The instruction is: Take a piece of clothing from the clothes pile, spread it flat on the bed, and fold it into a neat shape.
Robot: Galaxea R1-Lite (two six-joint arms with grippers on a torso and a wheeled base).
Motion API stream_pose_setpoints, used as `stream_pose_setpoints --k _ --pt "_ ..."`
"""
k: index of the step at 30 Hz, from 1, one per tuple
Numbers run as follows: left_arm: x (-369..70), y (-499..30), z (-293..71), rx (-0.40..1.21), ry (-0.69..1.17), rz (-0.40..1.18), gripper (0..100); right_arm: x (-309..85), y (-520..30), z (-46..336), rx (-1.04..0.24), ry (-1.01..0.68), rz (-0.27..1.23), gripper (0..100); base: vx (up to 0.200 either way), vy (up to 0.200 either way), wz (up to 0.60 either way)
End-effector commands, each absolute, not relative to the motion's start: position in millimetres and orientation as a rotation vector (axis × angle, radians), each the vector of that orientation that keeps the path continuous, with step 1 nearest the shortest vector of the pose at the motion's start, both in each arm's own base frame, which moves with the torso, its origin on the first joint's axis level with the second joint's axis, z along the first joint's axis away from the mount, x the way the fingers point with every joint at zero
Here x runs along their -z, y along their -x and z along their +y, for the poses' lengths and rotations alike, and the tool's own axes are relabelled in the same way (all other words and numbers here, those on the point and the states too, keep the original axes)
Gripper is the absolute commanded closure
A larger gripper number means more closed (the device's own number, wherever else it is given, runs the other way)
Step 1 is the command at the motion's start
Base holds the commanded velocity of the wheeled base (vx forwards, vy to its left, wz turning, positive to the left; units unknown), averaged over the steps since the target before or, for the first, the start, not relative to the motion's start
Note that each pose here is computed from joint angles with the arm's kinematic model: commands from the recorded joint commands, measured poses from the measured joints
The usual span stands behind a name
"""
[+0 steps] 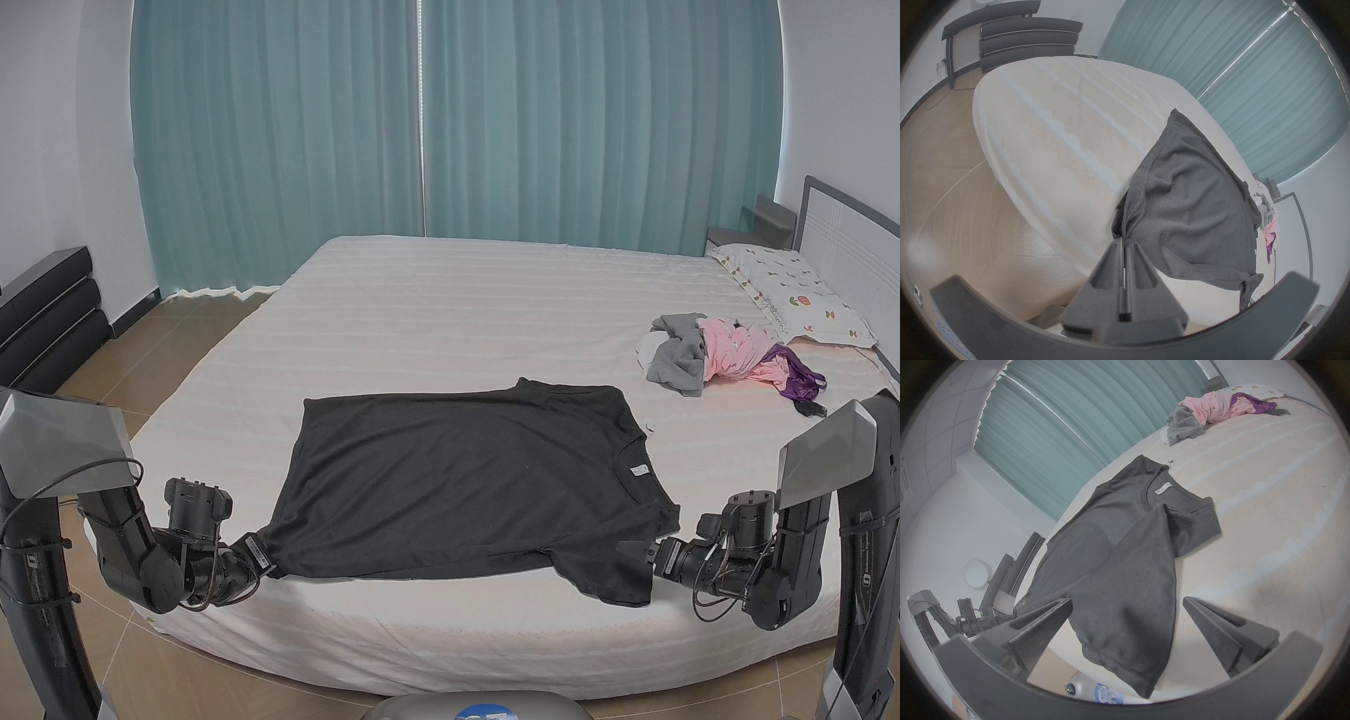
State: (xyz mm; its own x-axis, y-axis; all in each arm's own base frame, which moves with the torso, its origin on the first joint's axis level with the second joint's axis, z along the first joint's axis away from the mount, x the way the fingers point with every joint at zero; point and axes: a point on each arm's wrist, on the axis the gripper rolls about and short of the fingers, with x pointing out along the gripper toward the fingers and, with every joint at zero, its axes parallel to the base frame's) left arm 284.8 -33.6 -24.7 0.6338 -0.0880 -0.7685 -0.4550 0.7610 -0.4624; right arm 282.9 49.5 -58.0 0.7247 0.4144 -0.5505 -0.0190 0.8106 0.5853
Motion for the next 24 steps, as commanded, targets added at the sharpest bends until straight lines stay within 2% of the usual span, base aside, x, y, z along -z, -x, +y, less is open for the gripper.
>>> stream_pose_setpoints --k 1,7,8,14,24 --pt "24.7 -284.9 -33.7 -0.230 0.693 0.874 100 59.9 -288.5 51.9 -0.261 -0.590 0.717 0 0.000 0.000 0.00" --pt "24.7 -284.9 -33.7 -0.230 0.693 0.874 100 61.0 -292.6 51.1 -0.258 -0.591 0.708 0 0.000 0.000 0.00" --pt "24.7 -284.9 -33.7 -0.230 0.693 0.874 100 61.6 -292.5 51.1 -0.256 -0.591 0.710 100 0.000 0.000 0.00" --pt "24.5 -284.4 -34.1 -0.229 0.692 0.875 100 61.2 -288.6 47.6 -0.238 -0.591 0.717 100 0.000 0.000 0.00" --pt "13.9 -285.5 -33.2 -0.220 0.697 0.838 100 37.7 -269.3 27.3 -0.200 -0.612 0.701 100 0.000 0.000 0.00"
